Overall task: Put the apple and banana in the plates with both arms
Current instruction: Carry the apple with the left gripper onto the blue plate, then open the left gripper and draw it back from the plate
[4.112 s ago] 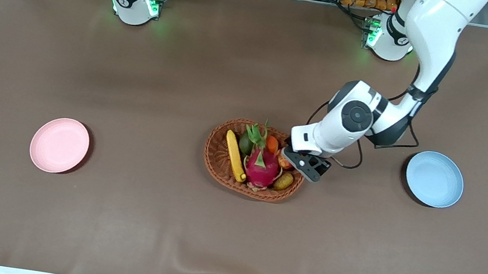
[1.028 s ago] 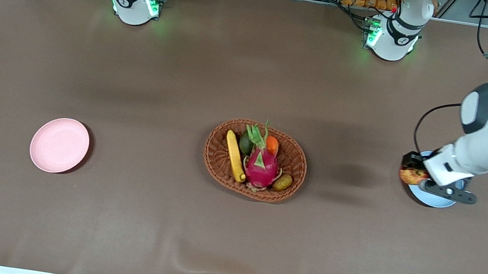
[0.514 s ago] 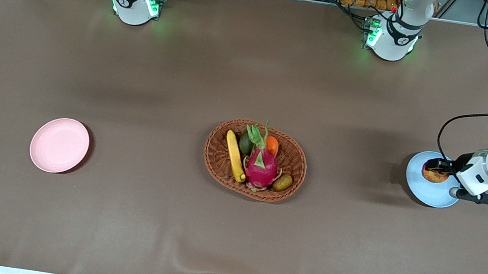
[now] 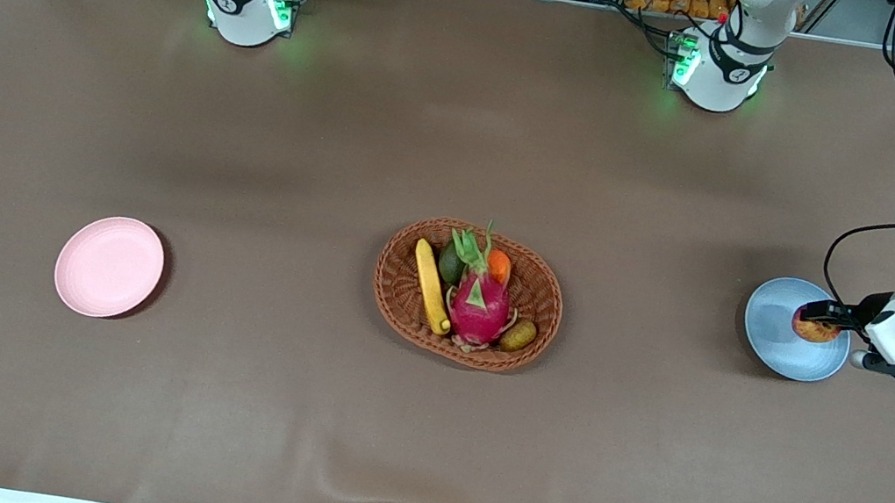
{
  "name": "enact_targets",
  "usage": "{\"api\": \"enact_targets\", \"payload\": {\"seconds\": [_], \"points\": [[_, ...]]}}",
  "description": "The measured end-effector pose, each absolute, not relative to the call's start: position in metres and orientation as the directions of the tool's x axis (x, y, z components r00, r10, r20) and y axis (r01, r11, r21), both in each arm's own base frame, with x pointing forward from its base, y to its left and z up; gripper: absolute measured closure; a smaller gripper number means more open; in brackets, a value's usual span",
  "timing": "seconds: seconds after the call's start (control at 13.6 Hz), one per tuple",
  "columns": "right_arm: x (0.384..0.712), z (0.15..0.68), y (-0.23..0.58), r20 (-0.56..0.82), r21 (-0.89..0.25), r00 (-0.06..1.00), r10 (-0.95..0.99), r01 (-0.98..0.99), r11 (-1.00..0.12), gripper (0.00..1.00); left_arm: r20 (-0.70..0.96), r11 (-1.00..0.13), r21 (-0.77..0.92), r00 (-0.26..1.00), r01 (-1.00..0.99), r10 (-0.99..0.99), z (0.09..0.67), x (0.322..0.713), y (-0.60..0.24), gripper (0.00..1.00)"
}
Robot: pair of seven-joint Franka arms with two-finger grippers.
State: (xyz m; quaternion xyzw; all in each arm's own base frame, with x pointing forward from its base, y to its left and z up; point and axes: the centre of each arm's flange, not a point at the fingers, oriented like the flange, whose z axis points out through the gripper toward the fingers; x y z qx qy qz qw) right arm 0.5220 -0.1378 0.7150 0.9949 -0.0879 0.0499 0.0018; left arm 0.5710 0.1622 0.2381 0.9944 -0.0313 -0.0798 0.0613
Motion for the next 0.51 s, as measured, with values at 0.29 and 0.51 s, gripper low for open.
{"api": "enact_targets", "payload": {"seconds": [0.29, 0.51], "points": [[0.522, 0.715, -0.140, 0.104, -0.004, 0.978, -0.178, -0.179, -0.984, 0.00, -0.170, -0.988, 0.146, 0.983, -0.045, -0.070, 0.217, 0.568, 0.162, 0.28], [0.521, 0.715, -0.142, 0.104, -0.003, 0.978, -0.182, -0.183, -0.983, 0.00, -0.169, -0.988, 0.145, 0.983, -0.045, -0.069, 0.217, 0.568, 0.163, 0.21]]}}
